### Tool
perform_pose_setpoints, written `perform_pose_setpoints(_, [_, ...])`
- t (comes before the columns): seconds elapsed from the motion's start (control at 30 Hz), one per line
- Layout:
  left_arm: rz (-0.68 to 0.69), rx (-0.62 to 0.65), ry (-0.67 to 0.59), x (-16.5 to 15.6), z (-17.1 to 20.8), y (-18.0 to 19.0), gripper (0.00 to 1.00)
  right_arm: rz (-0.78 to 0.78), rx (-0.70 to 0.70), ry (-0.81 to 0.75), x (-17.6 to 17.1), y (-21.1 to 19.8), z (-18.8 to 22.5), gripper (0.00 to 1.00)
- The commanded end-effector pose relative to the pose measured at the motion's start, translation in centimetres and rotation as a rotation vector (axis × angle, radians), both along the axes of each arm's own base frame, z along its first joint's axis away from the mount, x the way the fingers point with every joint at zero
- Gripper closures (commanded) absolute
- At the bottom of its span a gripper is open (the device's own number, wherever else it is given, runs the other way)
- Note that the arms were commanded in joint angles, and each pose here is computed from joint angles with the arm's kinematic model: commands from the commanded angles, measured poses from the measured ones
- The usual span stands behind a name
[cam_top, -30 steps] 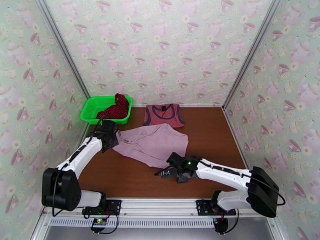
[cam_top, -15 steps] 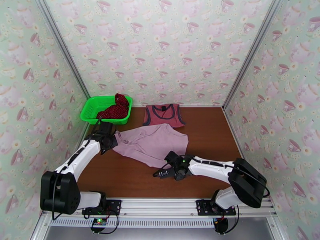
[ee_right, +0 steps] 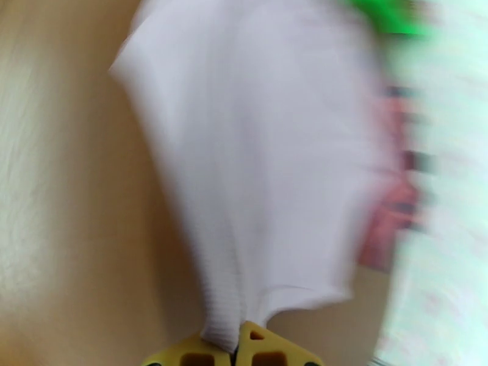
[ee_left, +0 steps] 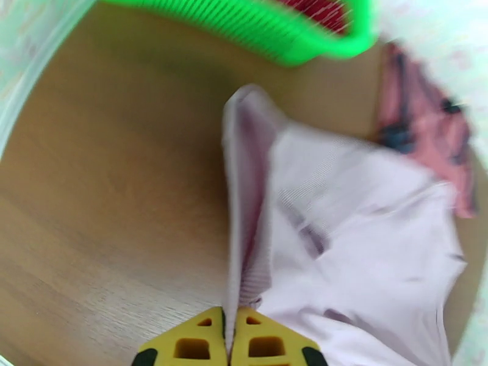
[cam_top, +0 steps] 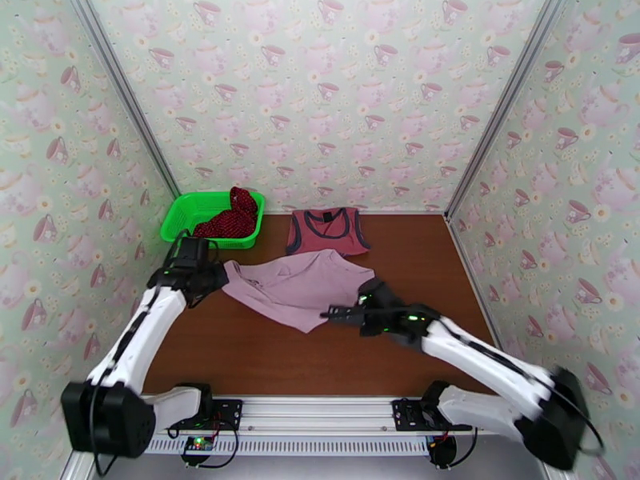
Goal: Fold and stack the mixed laundry pile
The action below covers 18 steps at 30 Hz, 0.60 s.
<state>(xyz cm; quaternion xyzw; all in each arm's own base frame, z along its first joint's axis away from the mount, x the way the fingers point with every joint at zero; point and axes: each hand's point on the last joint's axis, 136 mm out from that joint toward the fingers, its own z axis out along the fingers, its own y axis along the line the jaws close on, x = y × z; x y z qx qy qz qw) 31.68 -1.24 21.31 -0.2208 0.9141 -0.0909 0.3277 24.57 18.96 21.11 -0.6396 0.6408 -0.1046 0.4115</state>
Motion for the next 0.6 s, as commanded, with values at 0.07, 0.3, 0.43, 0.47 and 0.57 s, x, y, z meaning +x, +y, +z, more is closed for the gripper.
perform_pose_setpoints(0.07, [-0.071, -0.082, -0.167, -3.2, 9.1, -1.3, 1.00, -0.186, 0.172, -0.177, 0.6, -4.9, 10.6, 1.00])
perform_pose_setpoints(0.3, [-0.059, -0.095, -0.250, -5.1, 16.1, -1.1, 1.00, -0.370, 0.242, -0.311, 4.1, -8.7, 17.9, 1.00])
perform_pose_setpoints(0.43, [-0.072, -0.155, -0.250, -3.1, 16.7, -2.0, 1.00, -0.405, 0.247, -0.305, 6.7, -9.3, 18.7, 1.00])
perform_pose_setpoints(0.47, [-0.082, -0.174, -0.242, -2.2, 16.5, -2.4, 1.00, -0.409, 0.249, -0.296, 7.5, -9.3, 18.5, 1.00])
perform_pose_setpoints(0.57, [-0.104, -0.222, -0.212, 1.0, 15.2, -3.3, 1.00, -0.431, 0.258, -0.276, 10.4, -9.7, 17.8, 1.00])
